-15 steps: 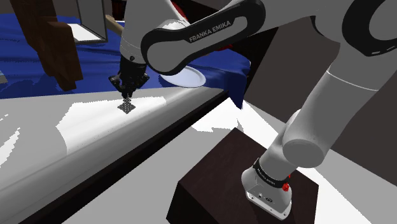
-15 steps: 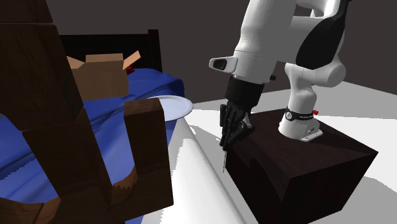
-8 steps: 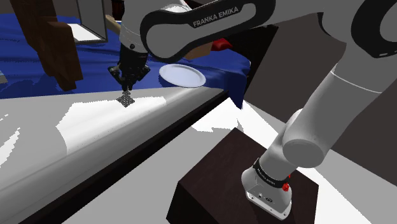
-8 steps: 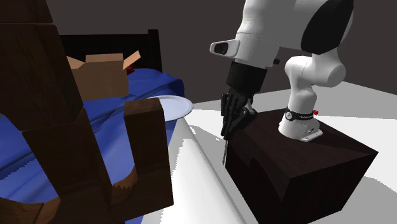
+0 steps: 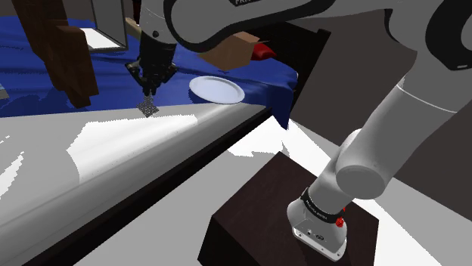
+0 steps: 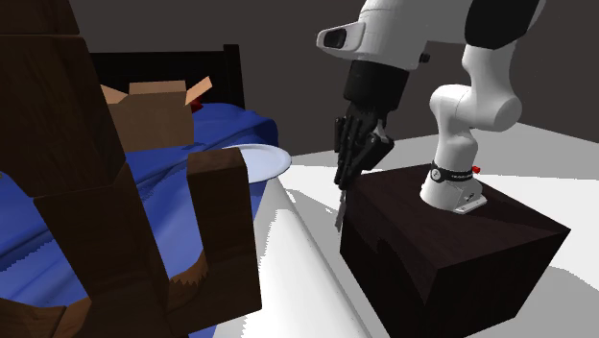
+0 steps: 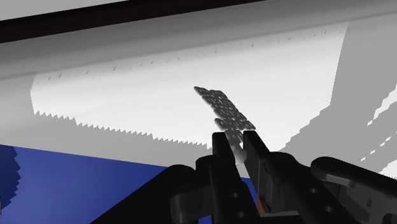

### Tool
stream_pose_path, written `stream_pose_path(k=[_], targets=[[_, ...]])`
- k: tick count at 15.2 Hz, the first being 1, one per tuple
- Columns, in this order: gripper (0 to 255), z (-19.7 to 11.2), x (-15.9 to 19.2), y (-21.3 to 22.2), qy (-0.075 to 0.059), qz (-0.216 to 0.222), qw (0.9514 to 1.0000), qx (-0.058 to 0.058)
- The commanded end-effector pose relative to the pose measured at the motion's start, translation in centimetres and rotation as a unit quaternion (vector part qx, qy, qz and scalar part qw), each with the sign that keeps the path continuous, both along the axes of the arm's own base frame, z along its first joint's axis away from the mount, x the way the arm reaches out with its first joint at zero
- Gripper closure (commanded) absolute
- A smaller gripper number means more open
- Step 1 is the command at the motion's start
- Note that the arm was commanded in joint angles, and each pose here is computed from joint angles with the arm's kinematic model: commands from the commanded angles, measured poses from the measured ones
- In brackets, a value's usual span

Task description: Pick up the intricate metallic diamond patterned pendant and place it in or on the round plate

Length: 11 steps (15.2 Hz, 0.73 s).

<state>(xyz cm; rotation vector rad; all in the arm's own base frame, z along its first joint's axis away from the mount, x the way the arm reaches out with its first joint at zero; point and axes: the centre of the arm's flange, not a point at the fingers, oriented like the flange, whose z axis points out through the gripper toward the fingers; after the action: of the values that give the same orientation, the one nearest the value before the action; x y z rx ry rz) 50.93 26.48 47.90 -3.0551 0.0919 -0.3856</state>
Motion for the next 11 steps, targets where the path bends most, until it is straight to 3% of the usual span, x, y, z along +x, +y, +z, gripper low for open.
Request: stream_pose_path(k=[1, 11], targets=[[255, 1.1, -0.1, -0.1, 0.000, 0.000, 1.0000, 0.000], [255, 2.7, 2.9, -11.5, 0.000, 0.000, 1.0000, 0.000]])
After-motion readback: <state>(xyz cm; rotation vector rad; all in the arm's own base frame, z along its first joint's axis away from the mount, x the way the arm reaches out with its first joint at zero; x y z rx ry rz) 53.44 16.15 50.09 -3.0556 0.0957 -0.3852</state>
